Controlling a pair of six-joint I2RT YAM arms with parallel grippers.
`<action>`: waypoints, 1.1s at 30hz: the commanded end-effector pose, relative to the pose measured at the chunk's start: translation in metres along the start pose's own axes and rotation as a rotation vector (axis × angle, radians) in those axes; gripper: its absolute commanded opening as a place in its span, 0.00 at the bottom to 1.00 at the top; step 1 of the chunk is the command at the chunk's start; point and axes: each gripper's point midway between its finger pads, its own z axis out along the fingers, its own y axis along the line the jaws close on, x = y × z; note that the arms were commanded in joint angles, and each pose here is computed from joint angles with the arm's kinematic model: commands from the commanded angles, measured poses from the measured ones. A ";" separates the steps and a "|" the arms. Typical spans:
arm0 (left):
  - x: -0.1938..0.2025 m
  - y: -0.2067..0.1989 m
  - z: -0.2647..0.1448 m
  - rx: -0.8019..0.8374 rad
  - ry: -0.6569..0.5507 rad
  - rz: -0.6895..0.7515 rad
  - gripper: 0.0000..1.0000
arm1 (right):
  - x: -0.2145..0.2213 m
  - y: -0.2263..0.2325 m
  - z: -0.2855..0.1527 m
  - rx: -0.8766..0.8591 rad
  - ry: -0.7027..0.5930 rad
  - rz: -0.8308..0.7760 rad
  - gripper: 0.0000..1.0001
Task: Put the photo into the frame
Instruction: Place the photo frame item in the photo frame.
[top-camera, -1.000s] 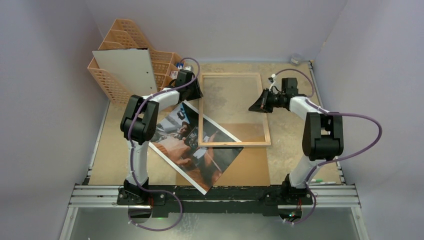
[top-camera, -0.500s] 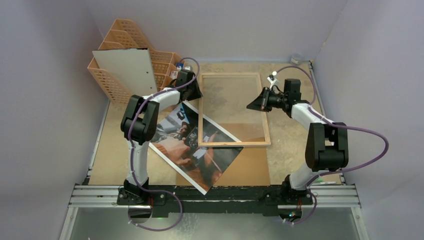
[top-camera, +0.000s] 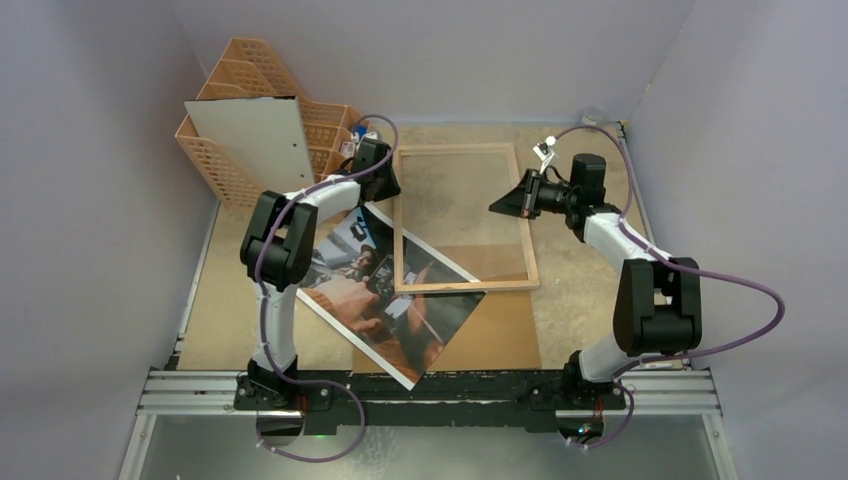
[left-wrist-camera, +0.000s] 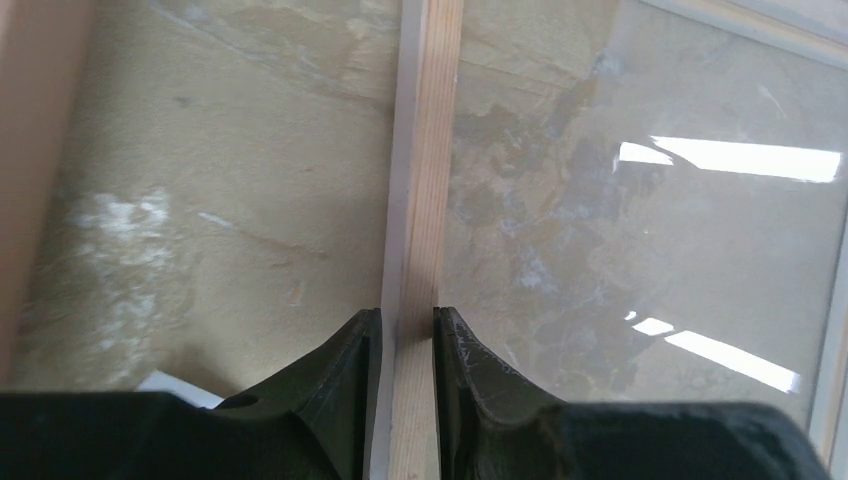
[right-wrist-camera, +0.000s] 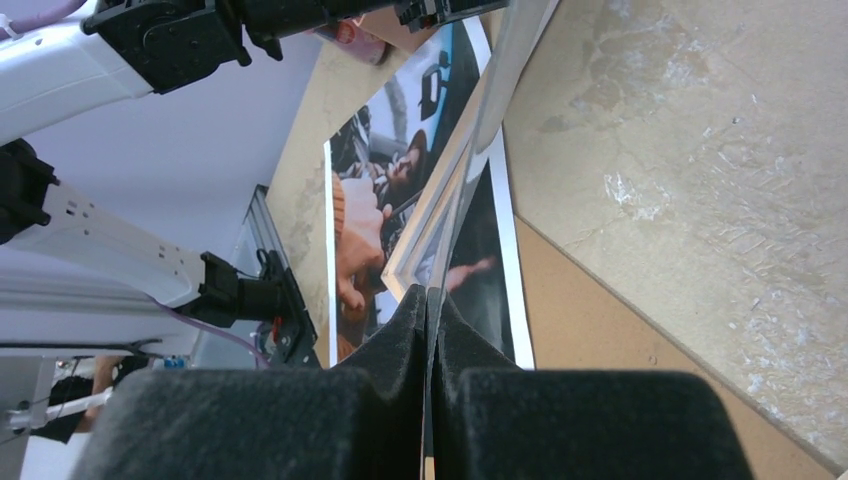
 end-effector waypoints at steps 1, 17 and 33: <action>-0.043 0.014 -0.030 -0.105 -0.135 -0.036 0.27 | -0.016 0.029 -0.002 -0.091 -0.028 -0.092 0.00; -0.059 0.019 -0.048 -0.150 -0.174 -0.047 0.27 | -0.033 0.050 0.010 -0.189 0.010 -0.142 0.00; -0.097 0.056 -0.095 -0.380 -0.331 -0.078 0.27 | -0.049 0.060 0.039 -0.171 0.044 -0.080 0.00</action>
